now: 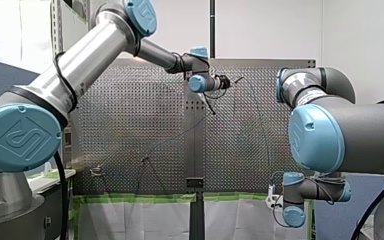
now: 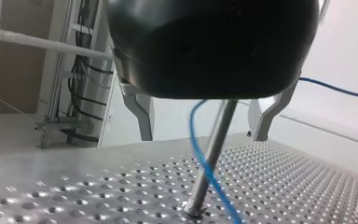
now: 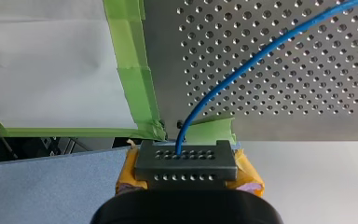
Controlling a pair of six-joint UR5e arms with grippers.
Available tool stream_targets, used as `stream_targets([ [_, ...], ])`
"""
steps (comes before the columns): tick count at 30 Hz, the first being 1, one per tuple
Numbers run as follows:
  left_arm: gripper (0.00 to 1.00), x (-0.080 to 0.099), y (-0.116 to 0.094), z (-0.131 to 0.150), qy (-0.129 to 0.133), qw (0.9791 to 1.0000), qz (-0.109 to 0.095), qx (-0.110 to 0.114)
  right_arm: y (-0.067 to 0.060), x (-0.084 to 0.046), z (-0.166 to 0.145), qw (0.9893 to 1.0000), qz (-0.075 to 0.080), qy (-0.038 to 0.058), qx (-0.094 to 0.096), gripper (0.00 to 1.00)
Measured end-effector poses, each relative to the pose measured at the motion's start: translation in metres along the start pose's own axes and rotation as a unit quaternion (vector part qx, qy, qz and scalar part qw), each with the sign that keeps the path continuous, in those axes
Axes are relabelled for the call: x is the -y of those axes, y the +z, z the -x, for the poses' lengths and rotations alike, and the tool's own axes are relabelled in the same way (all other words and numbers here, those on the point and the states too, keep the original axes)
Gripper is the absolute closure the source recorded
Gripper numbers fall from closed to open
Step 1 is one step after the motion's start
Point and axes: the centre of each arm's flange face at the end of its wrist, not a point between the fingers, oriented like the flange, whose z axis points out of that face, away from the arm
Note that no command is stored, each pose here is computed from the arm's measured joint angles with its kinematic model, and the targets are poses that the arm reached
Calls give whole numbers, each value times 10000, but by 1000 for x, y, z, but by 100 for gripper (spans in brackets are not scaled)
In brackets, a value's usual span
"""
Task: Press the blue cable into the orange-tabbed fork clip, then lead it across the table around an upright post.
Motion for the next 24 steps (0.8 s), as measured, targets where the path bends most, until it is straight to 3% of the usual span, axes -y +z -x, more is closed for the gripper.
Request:
stream_targets([
  [5, 0, -2, 3, 0, -181, 9997, -164, -49, 0, 1, 0, 10000, -8, -14, 4, 100],
  [11, 0, 4, 2, -5, -445, 9981, -341, -266, -1, 2, 0, 10000, -12, -26, 3, 100],
  [17, 0, 10, -2, -13, -724, 9947, -467, -560, -1, 2, 0, 10000, -15, -30, 18, 100],
  [24, 0, 14, -5, -18, -1031, 9892, -609, -843, -2, 3, 1, 10000, -25, -33, 33, 100],
])
